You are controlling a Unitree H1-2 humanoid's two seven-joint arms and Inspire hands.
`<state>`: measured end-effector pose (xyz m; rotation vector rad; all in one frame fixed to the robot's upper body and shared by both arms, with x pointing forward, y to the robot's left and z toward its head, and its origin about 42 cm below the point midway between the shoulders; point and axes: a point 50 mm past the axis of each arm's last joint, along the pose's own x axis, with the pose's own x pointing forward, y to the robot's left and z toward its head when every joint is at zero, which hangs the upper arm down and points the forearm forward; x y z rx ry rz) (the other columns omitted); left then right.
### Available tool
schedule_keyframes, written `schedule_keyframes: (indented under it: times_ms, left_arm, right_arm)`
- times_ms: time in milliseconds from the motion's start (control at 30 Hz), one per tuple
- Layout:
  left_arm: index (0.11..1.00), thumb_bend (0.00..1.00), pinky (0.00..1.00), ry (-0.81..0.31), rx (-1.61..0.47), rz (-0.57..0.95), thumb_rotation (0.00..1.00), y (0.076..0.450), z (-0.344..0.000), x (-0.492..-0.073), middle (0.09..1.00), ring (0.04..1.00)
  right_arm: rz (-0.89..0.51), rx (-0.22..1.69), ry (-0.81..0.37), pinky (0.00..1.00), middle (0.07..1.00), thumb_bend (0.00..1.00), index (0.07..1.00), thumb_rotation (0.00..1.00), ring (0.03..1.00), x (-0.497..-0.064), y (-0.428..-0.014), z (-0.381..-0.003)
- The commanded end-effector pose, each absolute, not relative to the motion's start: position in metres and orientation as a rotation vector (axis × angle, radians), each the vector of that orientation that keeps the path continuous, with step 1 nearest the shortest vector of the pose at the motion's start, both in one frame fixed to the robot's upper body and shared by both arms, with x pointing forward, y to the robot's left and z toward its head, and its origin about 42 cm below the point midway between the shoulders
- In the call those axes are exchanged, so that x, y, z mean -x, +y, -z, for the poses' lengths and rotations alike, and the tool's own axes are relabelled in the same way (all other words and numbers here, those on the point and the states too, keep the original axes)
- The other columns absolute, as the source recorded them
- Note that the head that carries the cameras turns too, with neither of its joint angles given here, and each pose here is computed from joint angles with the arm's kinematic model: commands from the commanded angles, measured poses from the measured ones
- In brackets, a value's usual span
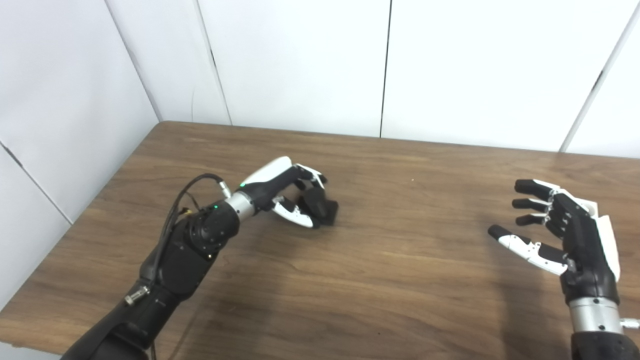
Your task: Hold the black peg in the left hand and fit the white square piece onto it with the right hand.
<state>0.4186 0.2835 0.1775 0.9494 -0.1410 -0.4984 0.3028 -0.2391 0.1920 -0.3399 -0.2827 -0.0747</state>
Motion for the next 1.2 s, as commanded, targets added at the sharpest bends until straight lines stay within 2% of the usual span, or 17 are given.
schedule_keyframes:
  times_ms: [0, 200, 600, 1167]
  left_arm:
    - [0.492, 0.52, 0.77, -0.231, -0.977, 0.529, 0.08, 0.274, -0.197, -0.421, 0.828, 0.871]
    - [0.493, 0.52, 0.82, -0.263, -0.997, 0.608, 0.08, 0.248, -0.189, -0.412, 0.840, 0.907]
    - [0.492, 0.52, 0.76, -0.323, -0.952, 0.705, 0.09, 0.204, -0.165, -0.398, 0.832, 0.898]
    - [0.492, 0.52, 0.75, -0.322, -0.919, 0.837, 0.08, 0.148, -0.121, -0.380, 0.833, 0.884]
  right_arm:
    - [0.078, 0.331, -0.374, 0.53, 0.733, 0.61, 0.694, 0.00, 0.661, -0.306, -0.237, -0.206]
    - [0.072, 0.327, -0.378, 0.54, 0.737, 0.61, 0.694, 0.00, 0.675, -0.306, -0.238, -0.205]
    - [0.082, 0.338, -0.386, 0.55, 0.733, 0.62, 0.694, 0.04, 0.680, -0.307, -0.241, -0.206]
    - [0.072, 0.335, -0.406, 0.55, 0.742, 0.62, 0.706, 0.09, 0.681, -0.308, -0.244, -0.208]
